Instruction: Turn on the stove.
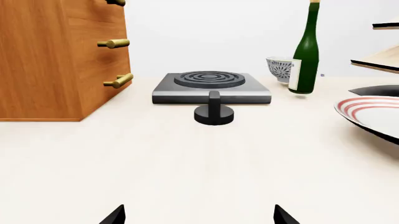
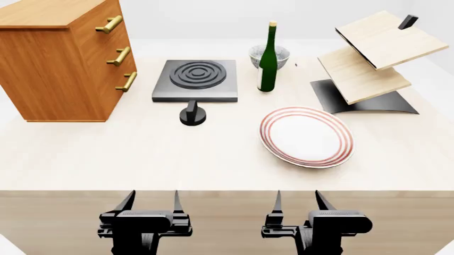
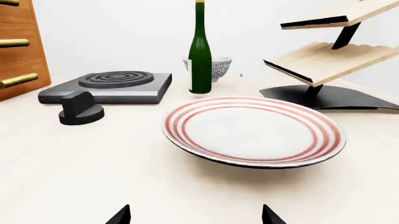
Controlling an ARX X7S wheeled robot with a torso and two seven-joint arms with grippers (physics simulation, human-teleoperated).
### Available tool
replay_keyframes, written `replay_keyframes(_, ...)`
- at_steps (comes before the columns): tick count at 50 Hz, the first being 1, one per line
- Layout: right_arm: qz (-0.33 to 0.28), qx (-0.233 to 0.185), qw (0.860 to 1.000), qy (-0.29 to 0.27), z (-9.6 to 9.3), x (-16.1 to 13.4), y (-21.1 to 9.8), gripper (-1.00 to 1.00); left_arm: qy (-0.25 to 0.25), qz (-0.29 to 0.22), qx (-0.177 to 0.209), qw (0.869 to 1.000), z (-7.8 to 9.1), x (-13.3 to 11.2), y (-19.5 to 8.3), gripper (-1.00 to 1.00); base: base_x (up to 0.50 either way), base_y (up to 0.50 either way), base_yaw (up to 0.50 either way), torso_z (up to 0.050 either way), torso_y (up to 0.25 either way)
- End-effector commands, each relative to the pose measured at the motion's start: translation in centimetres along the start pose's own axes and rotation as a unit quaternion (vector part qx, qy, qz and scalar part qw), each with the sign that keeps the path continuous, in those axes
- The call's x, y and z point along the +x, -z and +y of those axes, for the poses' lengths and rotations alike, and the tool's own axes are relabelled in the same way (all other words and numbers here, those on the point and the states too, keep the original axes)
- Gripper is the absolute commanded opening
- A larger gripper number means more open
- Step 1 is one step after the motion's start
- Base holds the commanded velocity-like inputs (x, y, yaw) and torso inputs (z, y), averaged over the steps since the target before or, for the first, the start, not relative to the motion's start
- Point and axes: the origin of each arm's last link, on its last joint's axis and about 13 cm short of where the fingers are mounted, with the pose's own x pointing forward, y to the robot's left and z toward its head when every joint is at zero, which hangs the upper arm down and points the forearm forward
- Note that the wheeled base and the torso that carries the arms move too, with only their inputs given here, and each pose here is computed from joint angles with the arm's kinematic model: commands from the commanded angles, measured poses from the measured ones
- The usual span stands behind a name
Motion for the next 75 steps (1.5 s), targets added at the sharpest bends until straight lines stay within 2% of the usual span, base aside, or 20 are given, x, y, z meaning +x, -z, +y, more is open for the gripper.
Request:
replay_keyframes(1, 0.000, 0.000, 1.000, 0.000, 0.0, 0.0, -0.1, 1.00, 0.000, 0.000, 0.000, 1.000, 0.0, 0.0, -0.1, 1.00, 0.00, 0.00, 0.00, 0.000, 0.000)
replay_keyframes(3, 0.006, -0.016, 1.000, 0.017, 0.2, 0.0, 0.3, 1.00, -0.006, 0.023, -0.001, 1.000, 0.0, 0.0, 0.4, 1.00, 0.00, 0.00, 0.00, 0.000, 0.000)
replay_keyframes(5, 0.014, -0.021, 1.000, 0.009, 0.3, 0.0, 0.6, 1.00, -0.009, 0.026, -0.020, 0.999, 0.1, 0.0, 0.5, 1.00, 0.00, 0.00, 0.00, 0.000, 0.000)
replay_keyframes(8, 0.053, -0.047, 0.996, 0.047, 0.0, 0.5, 0.9, 1.00, -0.029, 0.047, 0.011, 0.998, 0.1, 0.3, 0.7, 1.00, 0.00, 0.00, 0.00, 0.000, 0.000)
replay_keyframes(14, 0.076, -0.028, 0.995, 0.060, -0.4, 0.9, 0.8, 1.00, -0.007, 0.061, 0.018, 0.998, 0.1, 0.7, 0.7, 1.00, 0.00, 0.00, 0.00, 0.000, 0.000)
replay_keyframes(15, 0.068, -0.020, 0.996, 0.059, -0.5, 0.8, 0.3, 1.00, -0.008, 0.054, 0.033, 0.998, 0.1, 0.8, 0.3, 1.00, 0.00, 0.00, 0.00, 0.000, 0.000)
replay_keyframes(16, 0.057, -0.014, 0.997, 0.045, -0.7, 0.6, -0.4, 1.00, -0.011, 0.040, 0.043, 0.998, 0.3, 0.9, -0.5, 1.00, 0.00, 0.00, 0.00, 0.000, 0.000)
replay_keyframes(17, 0.058, -0.020, 0.997, 0.041, -0.7, 0.4, -1.1, 1.00, -0.009, 0.044, 0.036, 0.998, 0.4, 1.0, -1.6, 1.00, 0.00, 0.00, 0.00, 0.000, 0.000)
replay_keyframes(19, 0.048, -0.010, 0.998, 0.034, -0.9, 0.2, -2.2, 1.00, -0.010, 0.056, 0.003, 0.998, 0.7, 1.3, -3.5, 1.00, 0.00, 0.00, 0.00, 0.000, 0.000)
replay_keyframes(21, 0.050, 0.016, 0.998, 0.016, -1.4, -0.2, -5.0, 1.00, 0.002, 0.067, -0.018, 0.998, 1.0, 1.4, -6.2, 1.00, 0.00, 0.00, 0.00, 0.000, 0.000)
replay_keyframes(23, 0.025, 0.010, 1.000, 0.012, -1.9, -0.5, -7.5, 1.00, 0.007, 0.032, -0.012, 0.999, 1.1, 1.0, -9.0, 1.00, 0.00, 0.00, 0.00, 0.000, 0.000)
replay_keyframes(26, 0.007, -0.007, 1.000, 0.004, -2.1, -1.0, -10.1, 1.00, 0.016, 0.026, -0.017, 0.999, 1.4, 0.6, -11.3, 1.00, 0.00, 0.00, 0.00, 0.000, 0.000)
replay_keyframes(27, 0.008, 0.006, 1.000, -0.008, -2.2, -1.2, -11.0, 1.00, 0.018, 0.024, -0.018, 0.999, 1.4, 0.4, -12.0, 1.00, 0.00, 0.00, 0.00, 0.000, 0.000)
replay_keyframes(33, -0.031, 0.012, 0.999, -0.019, -2.3, -2.7, -14.8, 1.00, 0.027, -0.002, -0.021, 0.999, 1.6, -0.7, -14.7, 1.00, 0.00, 0.00, 0.00, 0.000, 0.000)
replay_keyframes(36, -0.035, 0.012, 0.999, -0.026, -2.3, -3.2, -15.1, 1.00, 0.029, -0.011, -0.024, 0.999, 1.6, -0.9, -15.4, 1.00, 0.00, 0.00, 0.00, 0.000, 0.000)
replay_keyframes(38, -0.027, 0.014, 0.999, -0.021, -2.4, -3.1, -14.7, 1.00, 0.031, -0.010, -0.035, 0.999, 1.7, -1.0, -15.6, 1.00, 0.00, 0.00, 0.00, 0.000, 0.000)
replay_keyframes(48, -0.034, 0.010, 0.999, -0.002, -2.8, -2.7, -14.6, 1.00, 0.023, -0.014, -0.030, 0.999, 1.8, -0.9, -16.0, 1.00, 0.00, 0.00, 0.00, 0.000, 0.000)
replay_keyframes(51, -0.046, 0.030, 0.998, -0.005, -2.9, -2.7, -14.8, 1.00, 0.020, -0.015, -0.031, 0.999, 1.8, -0.7, -15.9, 1.00, 0.06, 0.00, 0.00, 0.000, 0.000)
replay_keyframes(52, -0.063, 0.035, 0.997, -0.007, -3.0, -2.8, -14.8, 1.00, 0.020, -0.018, -0.029, 0.999, 1.8, -0.7, -15.9, 1.00, 0.36, 0.00, 0.00, 0.000, 0.000)
replay_keyframes(75, -0.061, 0.035, 0.998, -0.009, -2.8, -2.8, -14.7, 1.00, 0.017, -0.024, -0.030, 0.999, 2.1, -0.7, -15.6, 1.00, 0.50, 0.00, 0.00, 0.000, 0.000)
